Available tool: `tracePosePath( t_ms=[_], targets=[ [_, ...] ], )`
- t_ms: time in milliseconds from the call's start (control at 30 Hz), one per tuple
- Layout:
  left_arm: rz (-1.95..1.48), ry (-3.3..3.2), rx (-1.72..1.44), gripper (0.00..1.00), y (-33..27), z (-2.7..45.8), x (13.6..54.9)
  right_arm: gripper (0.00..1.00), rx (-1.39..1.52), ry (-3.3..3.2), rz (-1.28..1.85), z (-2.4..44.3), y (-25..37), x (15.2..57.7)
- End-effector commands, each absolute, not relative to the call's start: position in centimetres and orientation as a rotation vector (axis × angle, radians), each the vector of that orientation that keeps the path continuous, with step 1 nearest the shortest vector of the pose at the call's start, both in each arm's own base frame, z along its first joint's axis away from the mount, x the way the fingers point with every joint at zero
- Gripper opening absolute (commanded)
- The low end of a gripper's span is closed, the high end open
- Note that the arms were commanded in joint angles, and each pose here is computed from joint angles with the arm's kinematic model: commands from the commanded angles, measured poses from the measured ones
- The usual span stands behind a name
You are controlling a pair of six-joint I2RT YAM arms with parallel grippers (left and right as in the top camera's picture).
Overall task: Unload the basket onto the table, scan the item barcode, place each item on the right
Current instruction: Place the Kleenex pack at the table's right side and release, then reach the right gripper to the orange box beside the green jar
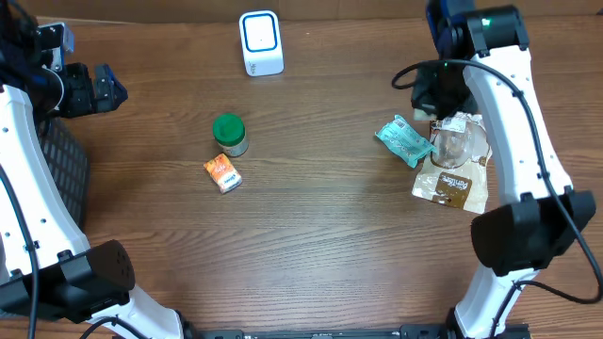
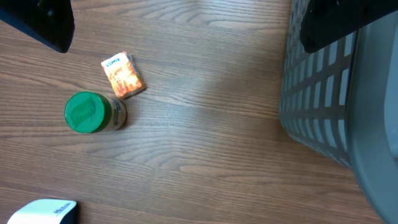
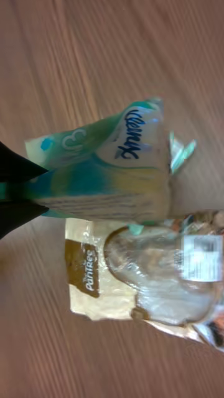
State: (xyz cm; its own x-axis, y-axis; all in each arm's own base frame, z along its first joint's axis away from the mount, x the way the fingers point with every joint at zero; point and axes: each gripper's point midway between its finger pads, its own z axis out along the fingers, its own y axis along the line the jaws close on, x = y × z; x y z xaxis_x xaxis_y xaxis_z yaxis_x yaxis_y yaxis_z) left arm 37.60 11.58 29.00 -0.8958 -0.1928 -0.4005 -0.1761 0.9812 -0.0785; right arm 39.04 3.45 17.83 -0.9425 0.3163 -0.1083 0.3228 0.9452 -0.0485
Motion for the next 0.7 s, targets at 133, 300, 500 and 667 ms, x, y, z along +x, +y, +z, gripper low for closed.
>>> tracePosePath(
  t_ms=[133, 300, 500, 667],
  targets=[
    [-0.036, 2.684, -0.231, 1.00, 11.5, 30.0, 37.5, 0.04, 0.736, 3.138, -0.140, 9.4, -0.9, 35.8],
    [-0.036, 2.684, -0.231, 0.99, 11.5, 30.0, 37.5, 0.40, 0.820, 3.099, -0.133, 8.0, -3.6, 36.1],
    [-0.036, 2.684, -0.231, 0.99, 11.5, 30.0, 37.5, 0.60, 0.704, 3.099, -0.118, 9.3, -3.9, 36.9],
    [-0.036, 2.684, -0.231, 1.00, 11.5, 30.0, 37.5, 0.62, 0.578, 3.047, 0.034, 13.9, -1.7, 39.2]
  ],
)
